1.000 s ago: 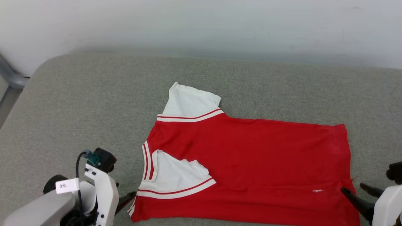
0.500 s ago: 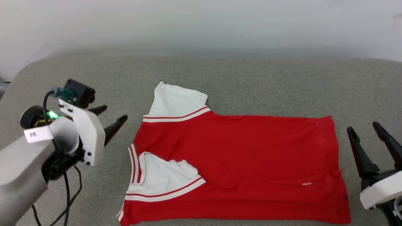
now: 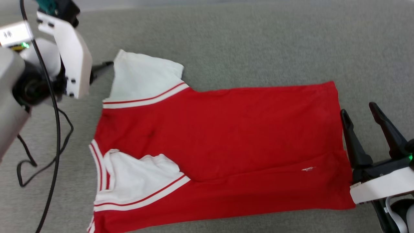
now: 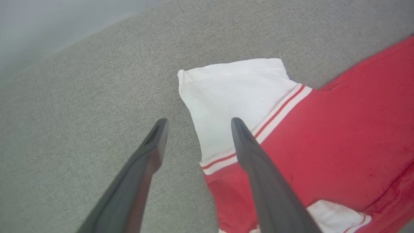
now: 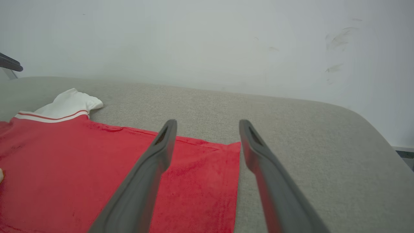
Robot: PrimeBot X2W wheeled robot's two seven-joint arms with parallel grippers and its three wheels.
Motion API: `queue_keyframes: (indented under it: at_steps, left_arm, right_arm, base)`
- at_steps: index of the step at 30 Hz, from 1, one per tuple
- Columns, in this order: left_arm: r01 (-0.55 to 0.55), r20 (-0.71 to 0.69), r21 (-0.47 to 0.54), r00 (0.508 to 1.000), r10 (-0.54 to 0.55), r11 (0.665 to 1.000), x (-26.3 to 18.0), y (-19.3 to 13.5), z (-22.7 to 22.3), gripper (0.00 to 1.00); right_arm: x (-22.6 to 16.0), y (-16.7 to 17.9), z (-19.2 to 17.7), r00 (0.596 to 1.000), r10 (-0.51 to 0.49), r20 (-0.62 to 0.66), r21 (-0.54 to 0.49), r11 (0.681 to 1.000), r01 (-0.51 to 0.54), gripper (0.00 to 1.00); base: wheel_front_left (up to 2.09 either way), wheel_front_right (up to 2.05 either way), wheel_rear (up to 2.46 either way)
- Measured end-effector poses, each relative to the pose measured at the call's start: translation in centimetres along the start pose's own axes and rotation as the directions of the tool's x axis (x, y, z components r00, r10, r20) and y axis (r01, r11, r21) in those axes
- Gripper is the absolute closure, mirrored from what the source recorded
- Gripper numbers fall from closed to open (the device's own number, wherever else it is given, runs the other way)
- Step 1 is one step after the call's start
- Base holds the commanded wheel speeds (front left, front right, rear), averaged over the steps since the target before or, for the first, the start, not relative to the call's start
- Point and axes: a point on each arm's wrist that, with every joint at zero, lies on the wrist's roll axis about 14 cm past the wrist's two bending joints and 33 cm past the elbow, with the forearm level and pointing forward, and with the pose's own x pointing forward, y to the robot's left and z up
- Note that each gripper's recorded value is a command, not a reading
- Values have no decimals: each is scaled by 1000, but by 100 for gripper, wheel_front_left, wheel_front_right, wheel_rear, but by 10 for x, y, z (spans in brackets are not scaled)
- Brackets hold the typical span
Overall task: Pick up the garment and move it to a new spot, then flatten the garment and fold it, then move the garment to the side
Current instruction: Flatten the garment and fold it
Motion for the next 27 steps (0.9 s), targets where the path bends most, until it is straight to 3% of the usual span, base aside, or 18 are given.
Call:
queue_keyframes:
  at_steps: [9, 14, 22, 23, 24, 27]
  left_arm:
    - [19, -205, -30, 978, -25, 999, 68, 7, -2, 0]
    - [18, -322, -5, 946, -19, 1000, 100, 10, -29, 0]
    - [26, -377, 28, 926, -13, 999, 111, 14, -47, 0]
    - [25, -373, 28, 928, -13, 999, 110, 14, -47, 70]
    - [24, -370, 24, 929, -13, 999, 110, 14, -47, 100]
    - [15, -349, 37, 937, -1, 999, 108, 15, -48, 100]
  right_arm:
    - [16, -16, -36, 995, -38, -87, -18, 999, 36, 0]
    - [22, -21, -53, 991, -48, -126, -26, 999, 45, 0]
    - [28, -23, -58, 990, -47, -133, -24, 999, 44, 0]
    - [29, -24, -56, 990, -47, -130, -23, 999, 44, 0]
    - [30, -24, -54, 991, -46, -123, -23, 999, 44, 0]
    - [34, -27, -44, 994, -45, -96, -29, 999, 42, 0]
  base:
    - [0, 0, 0]
    - [0, 0, 0]
    - [0, 0, 0]
    - [0, 0, 0]
    - [0, 0, 0]
    - [0, 0, 0]
